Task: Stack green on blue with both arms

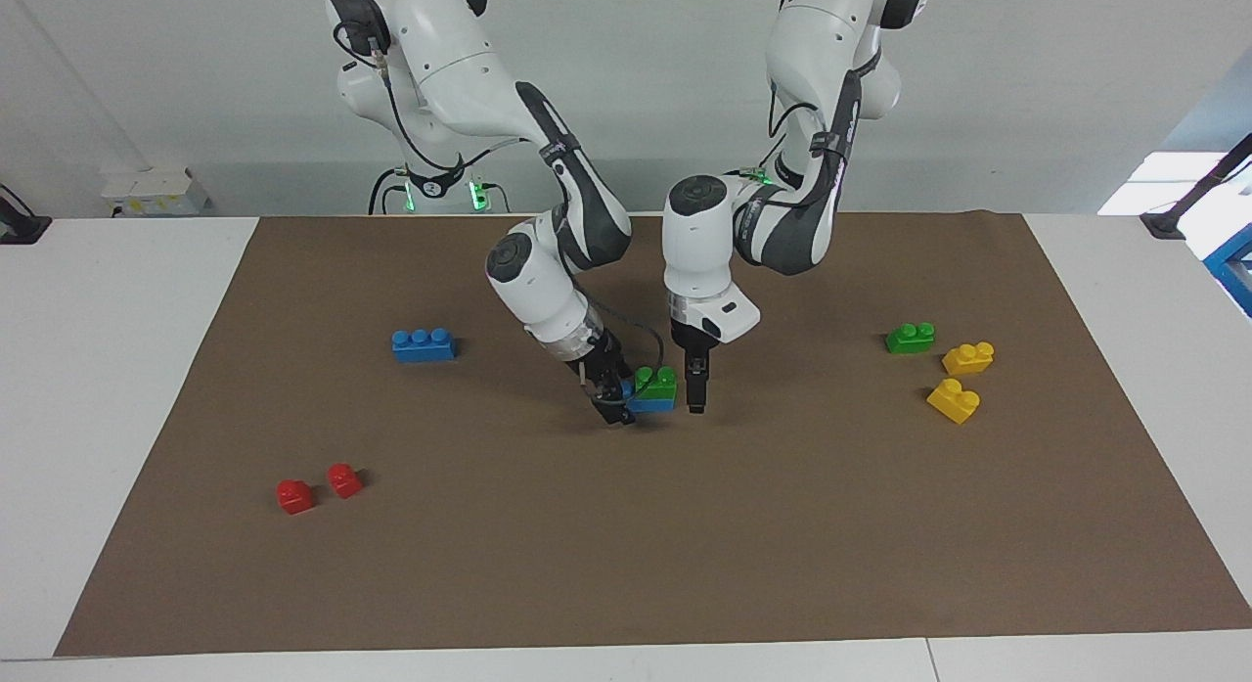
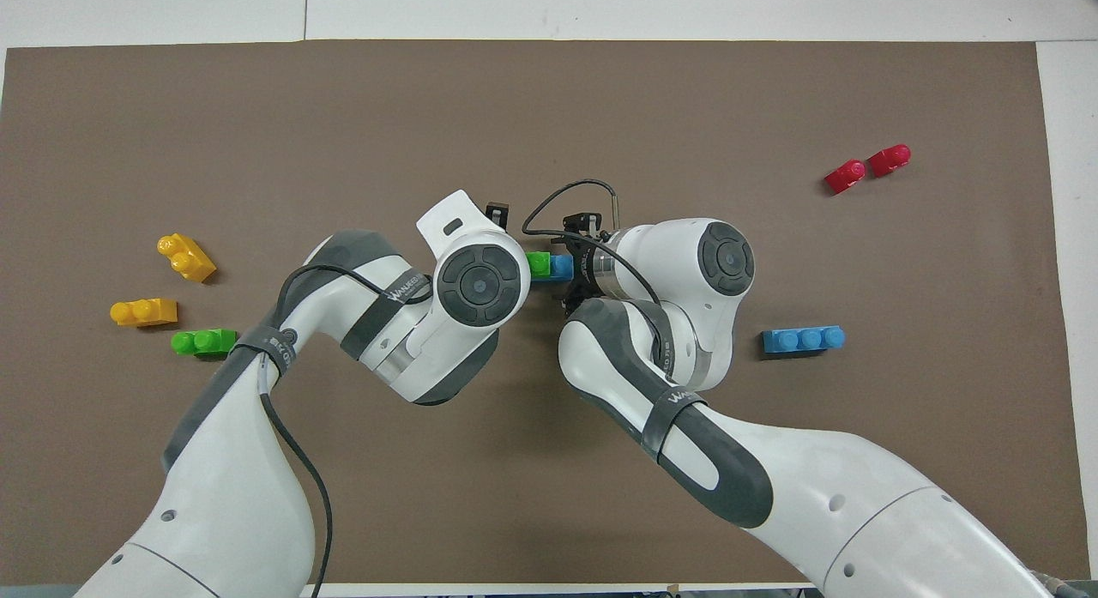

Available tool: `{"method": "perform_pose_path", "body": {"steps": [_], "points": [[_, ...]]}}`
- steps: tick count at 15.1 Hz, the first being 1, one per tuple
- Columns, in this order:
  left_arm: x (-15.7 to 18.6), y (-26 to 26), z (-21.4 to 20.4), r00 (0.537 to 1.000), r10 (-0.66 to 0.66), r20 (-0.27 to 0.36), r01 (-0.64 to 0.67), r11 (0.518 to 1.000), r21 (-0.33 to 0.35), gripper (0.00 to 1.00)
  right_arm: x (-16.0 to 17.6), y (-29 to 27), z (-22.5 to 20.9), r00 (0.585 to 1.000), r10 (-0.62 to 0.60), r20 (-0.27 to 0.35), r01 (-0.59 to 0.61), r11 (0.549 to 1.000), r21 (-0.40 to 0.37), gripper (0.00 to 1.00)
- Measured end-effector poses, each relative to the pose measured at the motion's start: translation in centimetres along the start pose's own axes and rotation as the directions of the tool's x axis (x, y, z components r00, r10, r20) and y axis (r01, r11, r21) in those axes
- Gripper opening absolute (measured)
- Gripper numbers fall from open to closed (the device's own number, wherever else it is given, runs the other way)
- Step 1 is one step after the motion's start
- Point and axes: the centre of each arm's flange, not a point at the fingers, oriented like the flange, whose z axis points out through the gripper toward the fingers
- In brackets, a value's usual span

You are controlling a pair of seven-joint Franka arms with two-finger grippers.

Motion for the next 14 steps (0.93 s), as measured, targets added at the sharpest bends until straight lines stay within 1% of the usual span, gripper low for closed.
{"method": "perform_pose_path", "body": {"steps": [2,4,7,9,10,12,13,14], "points": [[0.5,0.1,-1.5,1.000,-0.007,-0.006,0.007,1.000,-0.005,1.00,0.4,-1.1,-1.0,1.000,0.011,0.012,-0.011,0.999,-0.035,1.00],[1.5,0.4,-2.5,1.000,-0.016,-0.015,0.016,1.000,-0.005,1.00,1.8,-3.0,-3.1,0.999,0.026,0.028,-0.024,0.998,-0.059,1.00],[4.1,1.2,-3.9,1.000,-0.001,-0.029,0.000,1.000,-0.007,1.00,5.1,-6.2,-8.3,0.997,0.045,0.060,-0.039,0.994,-0.098,1.00],[6.4,1.9,-5.0,0.999,0.033,-0.030,-0.033,0.999,-0.008,1.00,7.7,-8.0,-12.5,0.998,0.021,0.066,-0.013,0.994,-0.111,1.00],[7.8,2.2,-5.6,0.997,0.064,-0.031,-0.064,0.998,0.000,1.00,9.1,-8.7,-14.6,0.998,-0.011,0.060,0.018,0.993,-0.114,1.00],[10.8,2.6,-6.6,0.990,0.140,-0.028,-0.139,0.990,0.027,1.00,11.6,-9.8,-19.1,0.991,-0.124,0.043,0.128,0.985,-0.119,1.00],[12.3,2.8,-6.9,0.984,0.178,-0.023,-0.177,0.984,0.032,1.00,12.7,-10.3,-21.6,0.977,-0.211,0.033,0.213,0.970,-0.120,1.00],[13.9,3.1,-7.2,0.976,0.216,-0.018,-0.215,0.976,0.032,1.00,13.7,-10.5,-24.1,0.952,-0.305,0.021,0.305,0.945,-0.118,1.00]]}}
